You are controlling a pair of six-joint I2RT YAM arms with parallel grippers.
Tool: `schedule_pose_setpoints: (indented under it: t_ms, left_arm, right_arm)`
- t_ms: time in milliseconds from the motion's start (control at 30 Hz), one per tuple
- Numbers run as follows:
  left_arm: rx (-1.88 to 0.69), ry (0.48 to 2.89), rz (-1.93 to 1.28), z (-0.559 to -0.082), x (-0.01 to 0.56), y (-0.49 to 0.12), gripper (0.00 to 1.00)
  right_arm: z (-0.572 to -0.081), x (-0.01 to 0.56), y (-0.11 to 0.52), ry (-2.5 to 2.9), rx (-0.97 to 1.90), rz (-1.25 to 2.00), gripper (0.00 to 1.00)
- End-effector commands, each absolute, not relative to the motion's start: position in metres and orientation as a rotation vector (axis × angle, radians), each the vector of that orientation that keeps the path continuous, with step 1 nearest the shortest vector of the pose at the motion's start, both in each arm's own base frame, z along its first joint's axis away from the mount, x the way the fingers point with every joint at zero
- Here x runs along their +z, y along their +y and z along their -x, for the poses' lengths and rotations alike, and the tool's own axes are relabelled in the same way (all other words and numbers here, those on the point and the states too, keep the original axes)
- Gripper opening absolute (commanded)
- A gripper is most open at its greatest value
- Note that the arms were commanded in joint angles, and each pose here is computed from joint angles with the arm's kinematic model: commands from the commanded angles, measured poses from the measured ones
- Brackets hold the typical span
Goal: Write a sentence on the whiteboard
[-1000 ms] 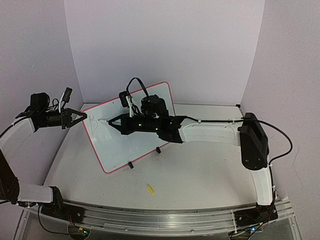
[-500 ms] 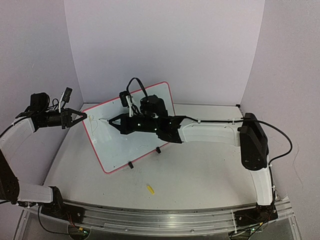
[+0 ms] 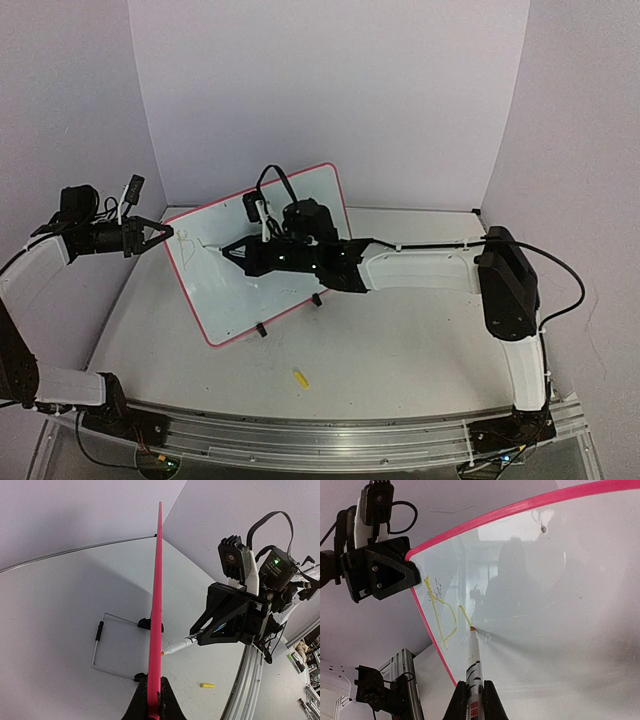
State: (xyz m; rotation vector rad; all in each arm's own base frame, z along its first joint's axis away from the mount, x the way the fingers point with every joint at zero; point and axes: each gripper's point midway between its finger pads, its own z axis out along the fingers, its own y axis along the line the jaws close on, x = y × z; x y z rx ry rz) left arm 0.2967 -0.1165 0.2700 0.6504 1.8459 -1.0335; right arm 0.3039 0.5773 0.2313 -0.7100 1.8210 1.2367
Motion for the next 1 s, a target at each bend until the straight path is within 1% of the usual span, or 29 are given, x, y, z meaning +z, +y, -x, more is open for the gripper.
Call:
schedule_pose_setpoints:
  t_ms: [0,300,967]
  left_arm:
    - [-1.084,1.872,-0.66,-0.288,0.266,-0.124,0.0]
    - [-1.083,1.873,-0.659,-0.289,0.266,-0.124,0.0]
    - [-1.085,1.875,-0.658,-0.289,0.266,-0.124,0.0]
  right_arm:
    - [-0.319,0.24,0.562,1.833,1.182,0.632,0.0]
    - [-0.314,0.223,0.559,1.877,1.186,0.641,0.0]
    - [-0.318,0.264,0.568,1.743,1.257,0.612,0.0]
